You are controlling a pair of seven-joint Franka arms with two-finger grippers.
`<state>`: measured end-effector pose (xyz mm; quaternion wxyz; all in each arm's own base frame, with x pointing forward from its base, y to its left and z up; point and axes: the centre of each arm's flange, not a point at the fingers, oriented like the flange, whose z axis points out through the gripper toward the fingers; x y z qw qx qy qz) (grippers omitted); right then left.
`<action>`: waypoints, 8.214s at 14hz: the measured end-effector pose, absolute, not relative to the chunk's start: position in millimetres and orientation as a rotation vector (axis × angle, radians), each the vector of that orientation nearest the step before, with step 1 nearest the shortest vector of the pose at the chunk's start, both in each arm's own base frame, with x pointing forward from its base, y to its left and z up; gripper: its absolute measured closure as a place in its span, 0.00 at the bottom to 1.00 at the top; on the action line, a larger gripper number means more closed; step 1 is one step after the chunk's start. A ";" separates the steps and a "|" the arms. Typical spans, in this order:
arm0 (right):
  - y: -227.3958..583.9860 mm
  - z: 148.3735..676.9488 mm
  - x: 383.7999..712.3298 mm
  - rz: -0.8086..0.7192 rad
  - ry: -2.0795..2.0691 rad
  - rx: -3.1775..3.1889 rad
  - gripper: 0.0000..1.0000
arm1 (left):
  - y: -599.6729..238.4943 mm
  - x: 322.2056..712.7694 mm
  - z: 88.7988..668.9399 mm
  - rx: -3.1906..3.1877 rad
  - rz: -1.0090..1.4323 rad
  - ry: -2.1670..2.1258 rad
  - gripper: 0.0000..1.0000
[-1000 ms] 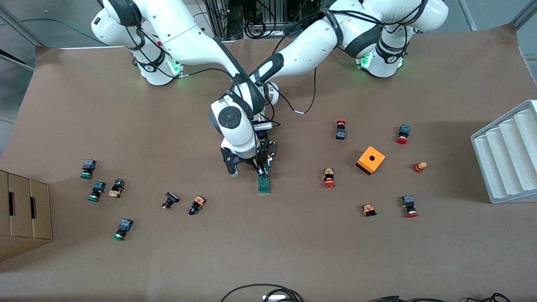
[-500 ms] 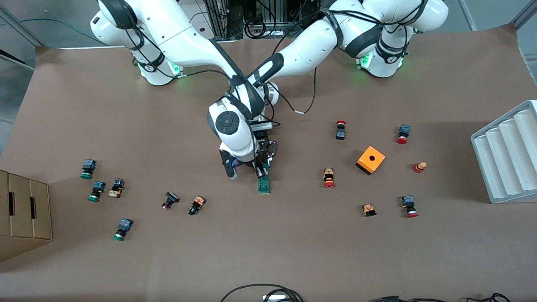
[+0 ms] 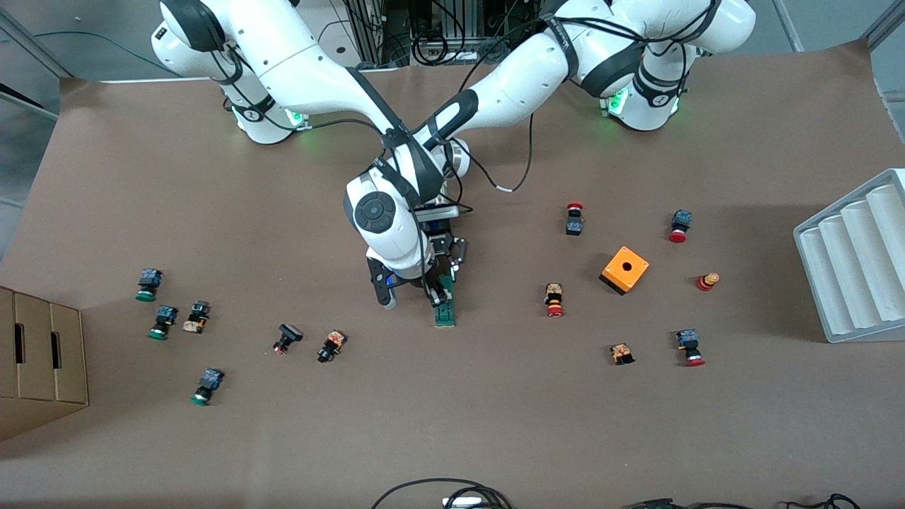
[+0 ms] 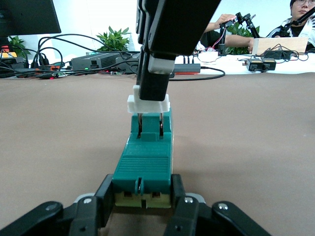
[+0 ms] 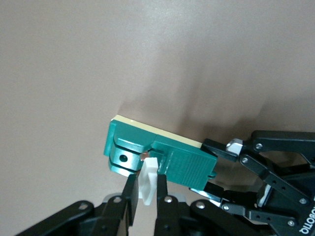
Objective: Close load switch with both arms
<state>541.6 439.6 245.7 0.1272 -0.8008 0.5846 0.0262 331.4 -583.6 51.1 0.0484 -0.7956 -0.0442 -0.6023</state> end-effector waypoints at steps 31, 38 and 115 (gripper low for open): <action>438.4 220.4 596.8 0.057 1.720 -2.255 0.82 | -583.6 331.3 51.1 -2.423 -1.834 -0.128 0.49; 440.1 213.1 599.4 0.055 1.721 -2.258 0.82 | -583.6 331.3 51.1 -2.423 -1.834 -0.128 0.49; -64.5 611.3 545.1 -0.105 -0.104 -3.099 0.00 | -533.7 488.9 477.3 -2.779 -1.182 0.063 0.00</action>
